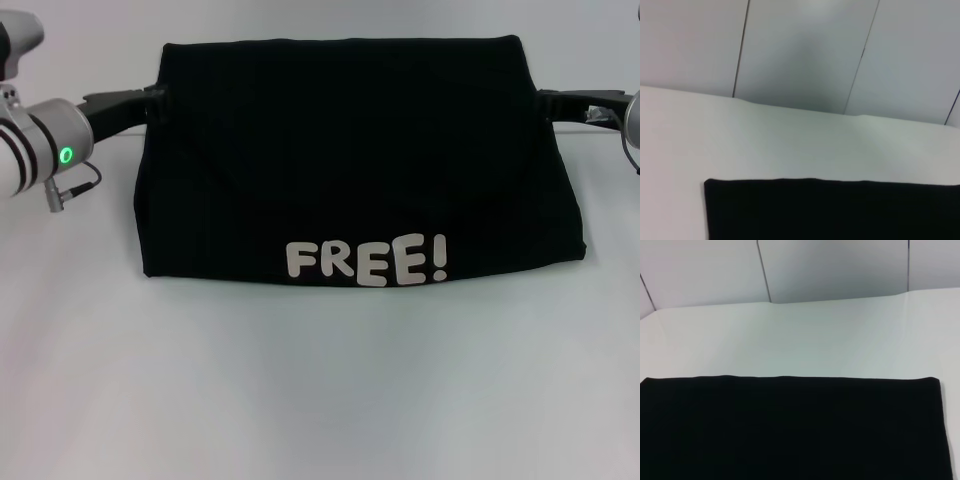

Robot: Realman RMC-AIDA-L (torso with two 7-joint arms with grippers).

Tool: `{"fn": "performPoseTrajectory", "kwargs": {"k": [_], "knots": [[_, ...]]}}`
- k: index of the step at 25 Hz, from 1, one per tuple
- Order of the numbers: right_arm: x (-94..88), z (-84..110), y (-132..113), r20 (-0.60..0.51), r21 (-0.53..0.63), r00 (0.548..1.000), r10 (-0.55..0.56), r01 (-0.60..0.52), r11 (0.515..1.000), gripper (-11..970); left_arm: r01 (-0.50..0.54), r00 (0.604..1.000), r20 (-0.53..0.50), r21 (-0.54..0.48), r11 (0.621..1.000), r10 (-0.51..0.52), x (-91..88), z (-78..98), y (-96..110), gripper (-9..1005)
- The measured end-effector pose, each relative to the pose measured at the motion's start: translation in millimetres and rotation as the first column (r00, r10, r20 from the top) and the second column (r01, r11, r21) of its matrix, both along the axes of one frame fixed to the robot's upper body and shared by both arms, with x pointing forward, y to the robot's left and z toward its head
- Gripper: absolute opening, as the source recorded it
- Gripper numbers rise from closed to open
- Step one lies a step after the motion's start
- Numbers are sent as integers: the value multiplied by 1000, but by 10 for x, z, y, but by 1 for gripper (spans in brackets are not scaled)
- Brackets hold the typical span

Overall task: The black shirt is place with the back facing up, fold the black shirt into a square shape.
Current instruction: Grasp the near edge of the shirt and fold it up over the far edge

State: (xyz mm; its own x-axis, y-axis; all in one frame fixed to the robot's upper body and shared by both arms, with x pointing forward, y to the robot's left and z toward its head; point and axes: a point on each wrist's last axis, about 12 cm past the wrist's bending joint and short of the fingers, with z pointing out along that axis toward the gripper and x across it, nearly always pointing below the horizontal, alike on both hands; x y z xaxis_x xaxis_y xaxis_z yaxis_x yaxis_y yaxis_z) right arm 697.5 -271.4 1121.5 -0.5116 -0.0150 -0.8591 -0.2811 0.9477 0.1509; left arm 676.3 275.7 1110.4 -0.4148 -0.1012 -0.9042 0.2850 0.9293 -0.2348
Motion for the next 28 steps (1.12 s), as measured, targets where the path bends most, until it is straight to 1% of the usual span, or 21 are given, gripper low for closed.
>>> {"fn": "performPoseTrajectory", "kwargs": {"k": [8,18,27,28], "knots": [[-42,-88,40,-19,30,1000,-20,20,999,136,20,999,-39,-13,1000,-20,-87,-164,-123,52],[-116,-206,87,-41,45,999,-33,35,998,159,75,996,-58,11,997,-75,-129,-233,-287,52],[-135,-219,102,-27,47,999,-31,32,998,179,111,992,-64,66,992,-107,-134,-263,-393,56],[-134,-214,106,-23,46,999,-33,34,998,181,115,992,-67,78,990,-110,-138,-274,-412,75]]}}
